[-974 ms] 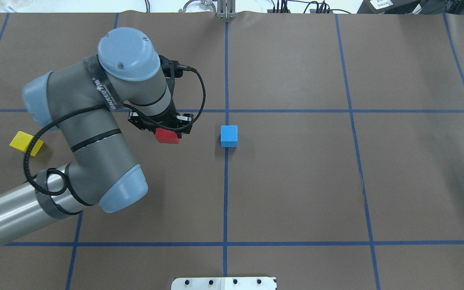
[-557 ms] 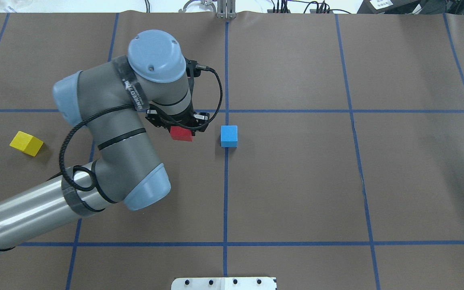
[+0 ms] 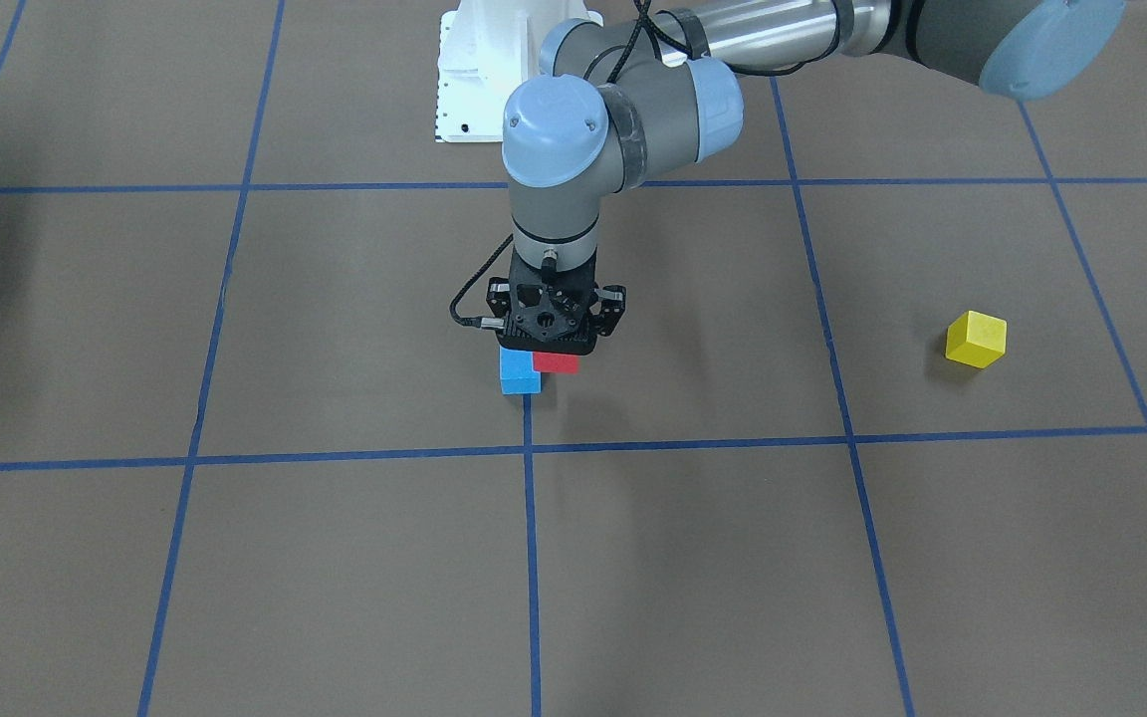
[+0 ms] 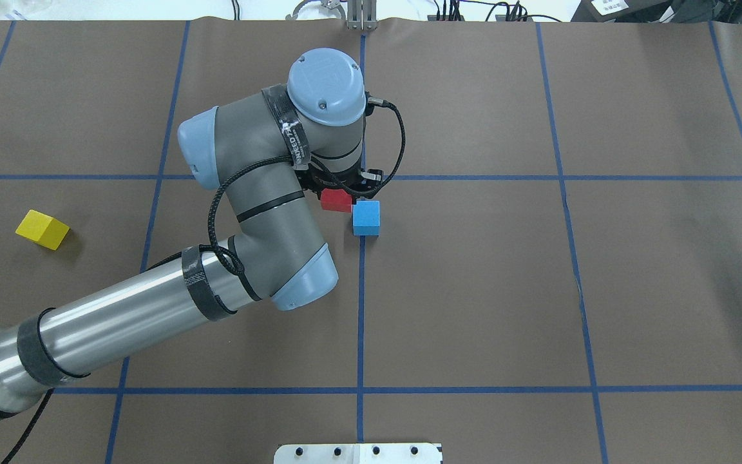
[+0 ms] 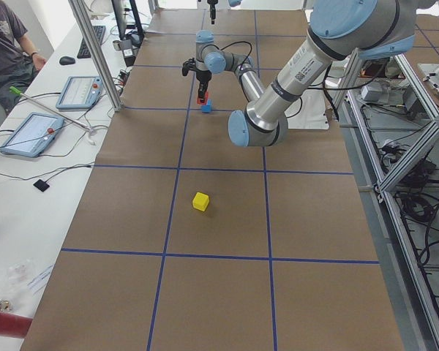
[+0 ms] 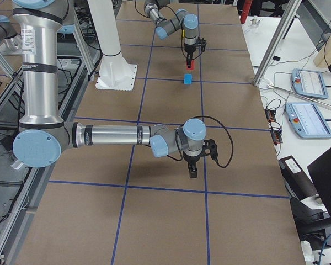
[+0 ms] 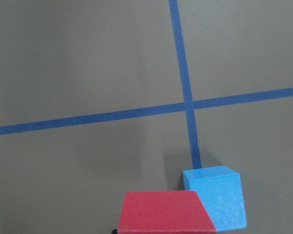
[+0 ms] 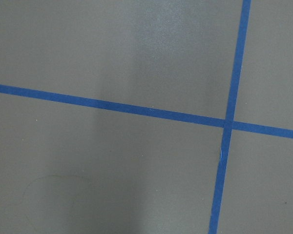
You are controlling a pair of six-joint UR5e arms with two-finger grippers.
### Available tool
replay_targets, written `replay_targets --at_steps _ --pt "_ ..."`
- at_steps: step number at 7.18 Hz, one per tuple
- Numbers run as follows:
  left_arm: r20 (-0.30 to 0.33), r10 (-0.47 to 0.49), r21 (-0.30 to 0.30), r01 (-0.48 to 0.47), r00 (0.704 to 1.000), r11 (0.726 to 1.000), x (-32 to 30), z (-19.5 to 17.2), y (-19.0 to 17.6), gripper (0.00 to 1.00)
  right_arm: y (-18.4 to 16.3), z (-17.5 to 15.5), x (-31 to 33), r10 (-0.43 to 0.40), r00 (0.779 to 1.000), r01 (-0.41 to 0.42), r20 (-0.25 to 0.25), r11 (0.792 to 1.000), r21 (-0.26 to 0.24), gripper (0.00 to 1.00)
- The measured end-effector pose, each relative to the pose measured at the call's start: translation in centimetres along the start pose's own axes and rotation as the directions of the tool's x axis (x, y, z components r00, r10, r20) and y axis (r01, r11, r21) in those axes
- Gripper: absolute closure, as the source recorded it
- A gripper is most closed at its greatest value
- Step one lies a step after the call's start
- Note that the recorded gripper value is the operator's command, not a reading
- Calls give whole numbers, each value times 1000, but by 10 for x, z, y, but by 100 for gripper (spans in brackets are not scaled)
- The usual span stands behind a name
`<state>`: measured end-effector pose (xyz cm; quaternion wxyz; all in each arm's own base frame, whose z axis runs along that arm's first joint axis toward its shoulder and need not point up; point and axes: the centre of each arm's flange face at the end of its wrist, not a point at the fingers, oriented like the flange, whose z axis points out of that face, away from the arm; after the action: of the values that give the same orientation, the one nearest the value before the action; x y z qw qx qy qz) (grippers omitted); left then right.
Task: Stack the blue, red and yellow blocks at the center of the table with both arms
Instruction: 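Carry the red cube with the left gripper above the blue cube, then lower the red cube onto the blue cube and open the left gripper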
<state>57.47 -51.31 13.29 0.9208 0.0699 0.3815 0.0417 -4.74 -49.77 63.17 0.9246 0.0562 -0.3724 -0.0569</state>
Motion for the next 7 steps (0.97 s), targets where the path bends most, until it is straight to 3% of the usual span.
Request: replay_targets --at_steps 7 --pt "-17 -136 -20 136 991 991 29 12 13 100 0 1 1 7 1000 -7 -2 1000 -3 0"
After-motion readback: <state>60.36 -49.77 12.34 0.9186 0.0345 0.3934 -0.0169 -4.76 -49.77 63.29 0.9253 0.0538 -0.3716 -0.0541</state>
